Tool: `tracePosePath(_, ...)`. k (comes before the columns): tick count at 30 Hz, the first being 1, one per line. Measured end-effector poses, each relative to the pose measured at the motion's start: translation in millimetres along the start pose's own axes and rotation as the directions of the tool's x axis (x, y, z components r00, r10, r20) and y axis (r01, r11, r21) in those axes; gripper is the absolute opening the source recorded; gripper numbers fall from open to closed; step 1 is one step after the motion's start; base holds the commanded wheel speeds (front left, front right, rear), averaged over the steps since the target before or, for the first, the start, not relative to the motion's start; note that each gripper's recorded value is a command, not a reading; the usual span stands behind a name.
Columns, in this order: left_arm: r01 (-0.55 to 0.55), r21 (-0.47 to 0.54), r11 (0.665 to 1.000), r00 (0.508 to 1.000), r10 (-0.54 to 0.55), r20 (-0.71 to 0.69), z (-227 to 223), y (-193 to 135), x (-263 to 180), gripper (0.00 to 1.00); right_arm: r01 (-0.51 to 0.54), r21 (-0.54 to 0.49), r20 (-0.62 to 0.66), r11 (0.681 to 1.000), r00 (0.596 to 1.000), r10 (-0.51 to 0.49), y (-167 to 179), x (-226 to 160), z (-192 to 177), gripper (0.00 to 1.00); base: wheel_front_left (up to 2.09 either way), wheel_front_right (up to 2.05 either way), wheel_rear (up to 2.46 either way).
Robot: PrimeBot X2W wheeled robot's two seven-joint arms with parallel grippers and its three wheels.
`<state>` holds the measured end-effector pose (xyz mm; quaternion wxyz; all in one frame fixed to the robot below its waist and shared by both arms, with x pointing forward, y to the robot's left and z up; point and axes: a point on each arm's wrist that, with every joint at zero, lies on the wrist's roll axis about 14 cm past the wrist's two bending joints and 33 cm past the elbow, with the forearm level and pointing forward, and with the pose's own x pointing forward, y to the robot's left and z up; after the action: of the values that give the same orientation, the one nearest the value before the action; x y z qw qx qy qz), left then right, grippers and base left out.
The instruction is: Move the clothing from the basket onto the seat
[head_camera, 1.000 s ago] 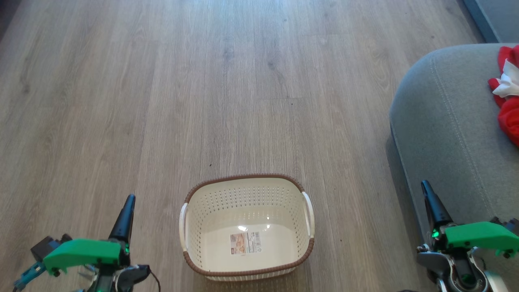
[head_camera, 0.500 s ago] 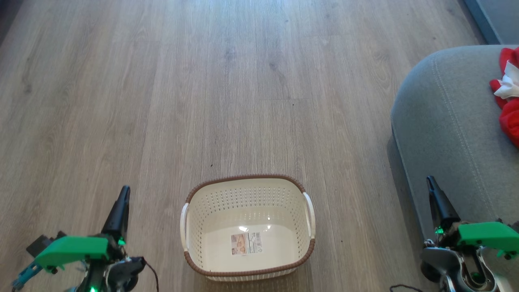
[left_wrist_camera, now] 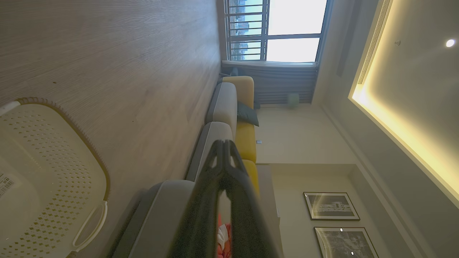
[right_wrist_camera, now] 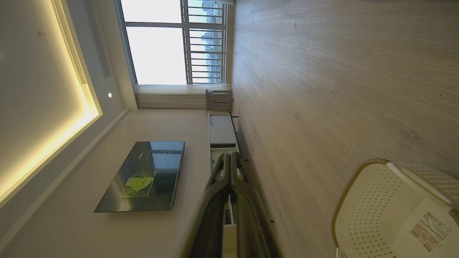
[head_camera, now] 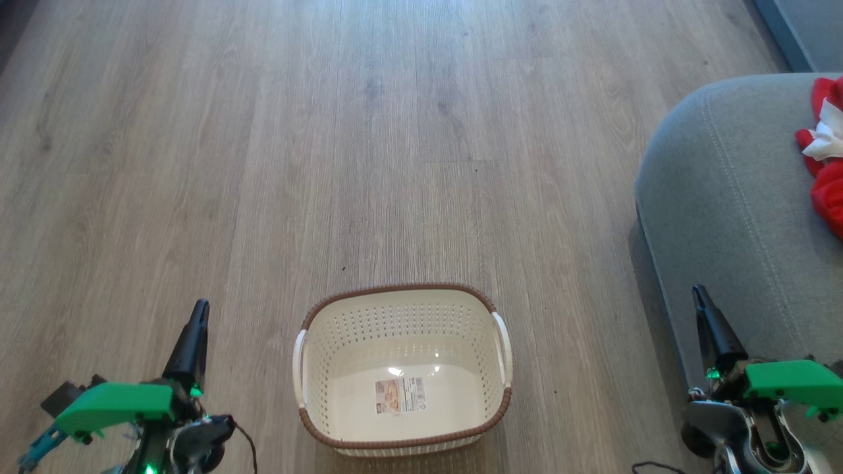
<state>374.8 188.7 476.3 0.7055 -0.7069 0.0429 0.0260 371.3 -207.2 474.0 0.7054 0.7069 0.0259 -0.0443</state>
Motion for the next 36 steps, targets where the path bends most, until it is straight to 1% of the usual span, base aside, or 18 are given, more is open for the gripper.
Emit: tracePosePath(36,0.0,-0.001,1.0,1.0,0.0,0.001,0.3,0.0,0.0,0.0,0.0,0.0,0.0,1.0,1.0,0.0,0.0,0.0,0.0,0.0,0.0,0.0,0.0)
